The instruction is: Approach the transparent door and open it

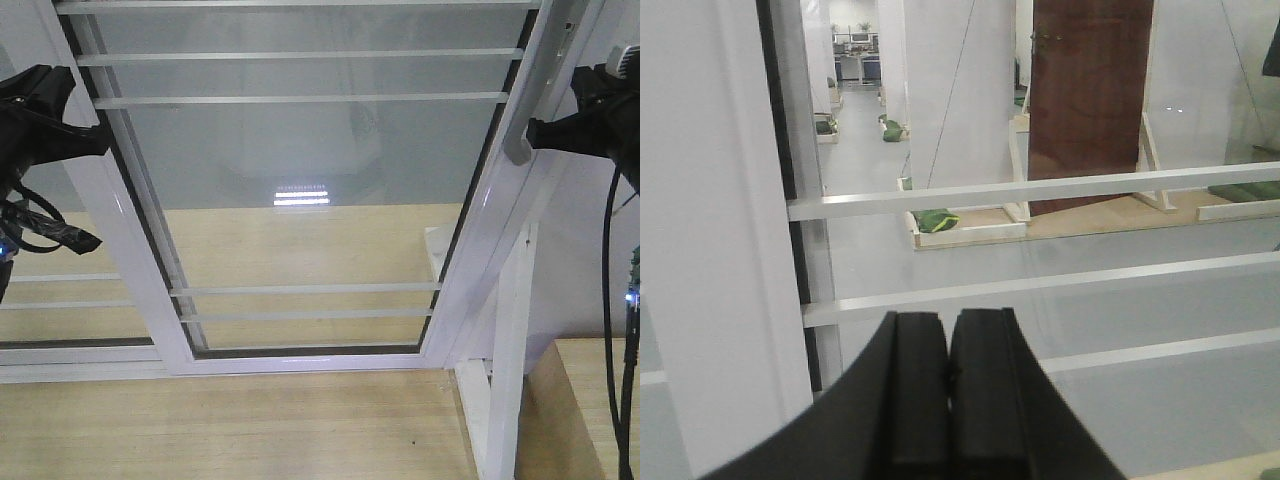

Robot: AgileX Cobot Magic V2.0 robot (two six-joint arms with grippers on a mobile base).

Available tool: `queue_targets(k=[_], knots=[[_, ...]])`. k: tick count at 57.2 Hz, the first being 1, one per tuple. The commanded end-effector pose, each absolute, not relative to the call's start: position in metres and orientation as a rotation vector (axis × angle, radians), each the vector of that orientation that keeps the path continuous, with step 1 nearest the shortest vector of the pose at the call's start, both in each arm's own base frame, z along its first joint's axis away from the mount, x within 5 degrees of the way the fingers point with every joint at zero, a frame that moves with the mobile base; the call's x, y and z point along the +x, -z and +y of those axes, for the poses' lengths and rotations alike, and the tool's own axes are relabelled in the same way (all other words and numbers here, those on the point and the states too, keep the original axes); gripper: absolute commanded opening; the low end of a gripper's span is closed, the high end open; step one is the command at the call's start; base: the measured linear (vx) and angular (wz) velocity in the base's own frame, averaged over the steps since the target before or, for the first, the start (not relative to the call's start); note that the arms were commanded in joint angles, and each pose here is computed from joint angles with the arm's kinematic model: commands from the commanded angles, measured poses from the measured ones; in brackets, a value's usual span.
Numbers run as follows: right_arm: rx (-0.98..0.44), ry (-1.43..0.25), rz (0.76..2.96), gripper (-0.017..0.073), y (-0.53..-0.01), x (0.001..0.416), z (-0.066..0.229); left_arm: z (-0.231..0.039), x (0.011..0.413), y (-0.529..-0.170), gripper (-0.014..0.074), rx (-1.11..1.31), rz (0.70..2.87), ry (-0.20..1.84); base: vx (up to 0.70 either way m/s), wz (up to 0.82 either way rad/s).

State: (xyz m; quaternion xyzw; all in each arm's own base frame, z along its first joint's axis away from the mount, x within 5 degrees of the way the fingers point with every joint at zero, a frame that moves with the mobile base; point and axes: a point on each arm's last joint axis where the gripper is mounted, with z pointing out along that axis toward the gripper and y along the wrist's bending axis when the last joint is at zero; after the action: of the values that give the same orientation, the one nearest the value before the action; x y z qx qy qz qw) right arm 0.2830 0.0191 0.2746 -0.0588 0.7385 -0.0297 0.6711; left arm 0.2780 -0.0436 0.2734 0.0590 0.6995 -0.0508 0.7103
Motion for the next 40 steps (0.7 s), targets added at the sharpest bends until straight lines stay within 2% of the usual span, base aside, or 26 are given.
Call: queue_targets(k=[1,12,18,25,40], knots=[[-0.123,0.079,1.531,0.0323,-0.299,0.284,0.018,-0.045,0.277,-0.298,0.0253,0.114,1.417,0.125,0.00,0.00],[-0.117,0.078,1.531,0.0600,-0.299,0.284,0.018,-0.045,0.279,-0.295,0.0480,0.116,1.426,0.124,0.00,0.00],[-0.099,0.074,1.533,0.0693,-0.299,0.284,0.017,-0.045,0.281,-0.293,0.0566,0.117,1.431,0.123,0.00,0.00],[-0.090,0.072,1.532,0.0711,-0.295,0.287,0.017,-0.046,0.284,-0.287,0.0612,0.118,1.449,0.122,0.00,0.00],[-0.067,0.070,1.523,0.0653,-0.272,0.306,0.017,-0.046,0.288,-0.280,0.0596,0.121,1.474,0.121,0.00,0.00]])
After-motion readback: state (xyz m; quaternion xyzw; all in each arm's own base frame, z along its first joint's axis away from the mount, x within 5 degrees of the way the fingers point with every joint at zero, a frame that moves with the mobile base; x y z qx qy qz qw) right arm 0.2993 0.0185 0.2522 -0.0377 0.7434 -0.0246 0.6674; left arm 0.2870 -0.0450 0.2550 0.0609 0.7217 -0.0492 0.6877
